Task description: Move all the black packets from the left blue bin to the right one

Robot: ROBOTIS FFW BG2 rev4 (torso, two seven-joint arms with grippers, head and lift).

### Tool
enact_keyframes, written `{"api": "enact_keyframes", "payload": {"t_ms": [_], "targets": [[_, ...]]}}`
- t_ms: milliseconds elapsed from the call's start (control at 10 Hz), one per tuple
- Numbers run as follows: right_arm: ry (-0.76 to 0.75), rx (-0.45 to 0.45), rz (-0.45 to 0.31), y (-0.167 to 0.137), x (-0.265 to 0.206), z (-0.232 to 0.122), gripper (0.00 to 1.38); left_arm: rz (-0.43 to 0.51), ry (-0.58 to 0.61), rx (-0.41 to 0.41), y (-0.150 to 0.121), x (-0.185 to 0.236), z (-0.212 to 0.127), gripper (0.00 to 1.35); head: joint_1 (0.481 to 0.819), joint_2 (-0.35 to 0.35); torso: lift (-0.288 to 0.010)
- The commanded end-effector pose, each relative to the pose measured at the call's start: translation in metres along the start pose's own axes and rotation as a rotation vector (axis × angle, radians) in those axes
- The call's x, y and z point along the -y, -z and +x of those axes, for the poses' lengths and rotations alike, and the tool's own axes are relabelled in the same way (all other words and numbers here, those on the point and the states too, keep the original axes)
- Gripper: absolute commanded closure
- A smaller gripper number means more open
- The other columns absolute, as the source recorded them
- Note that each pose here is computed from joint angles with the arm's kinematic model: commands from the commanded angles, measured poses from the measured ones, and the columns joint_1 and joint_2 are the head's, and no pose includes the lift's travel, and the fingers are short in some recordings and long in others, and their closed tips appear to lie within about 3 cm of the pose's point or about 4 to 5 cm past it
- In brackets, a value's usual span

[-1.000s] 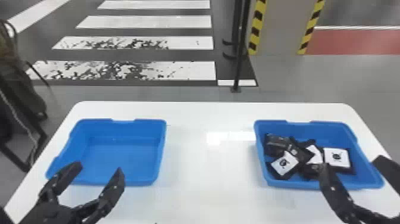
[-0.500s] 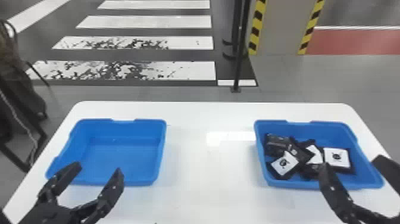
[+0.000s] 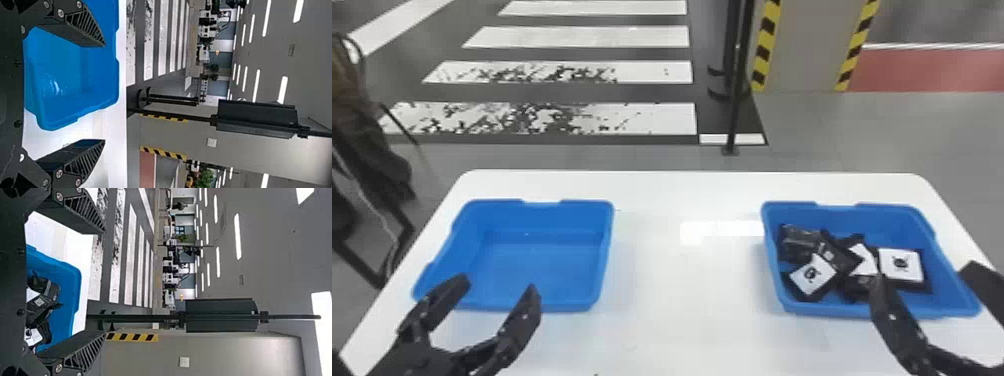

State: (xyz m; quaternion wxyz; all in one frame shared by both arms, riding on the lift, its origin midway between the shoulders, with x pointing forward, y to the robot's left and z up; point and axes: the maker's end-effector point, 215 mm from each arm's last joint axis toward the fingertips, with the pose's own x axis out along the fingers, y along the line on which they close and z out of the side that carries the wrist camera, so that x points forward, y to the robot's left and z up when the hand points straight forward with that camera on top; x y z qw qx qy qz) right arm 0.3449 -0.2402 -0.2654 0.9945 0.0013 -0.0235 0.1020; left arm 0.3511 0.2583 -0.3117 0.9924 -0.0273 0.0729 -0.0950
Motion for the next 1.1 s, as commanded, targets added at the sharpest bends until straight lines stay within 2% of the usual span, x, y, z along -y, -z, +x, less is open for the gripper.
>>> {"api": "enact_keyframes", "payload": {"t_ms": [0,1000], "targets": [[-0.002,-0.003,0.003,0.0016,-0.0005,0.0,0.12,-0.004,0.0,-0.003,0.0011,0.0008,0.0001,0.18,0.695,0.03,-0.14],[-0.009,-0.005,0.019,0.0049,-0.0038,0.0014,0.12,-0.003,0.0,-0.006,0.0019,0.0007,0.0001,0.18,0.695,0.035,-0.14]]}}
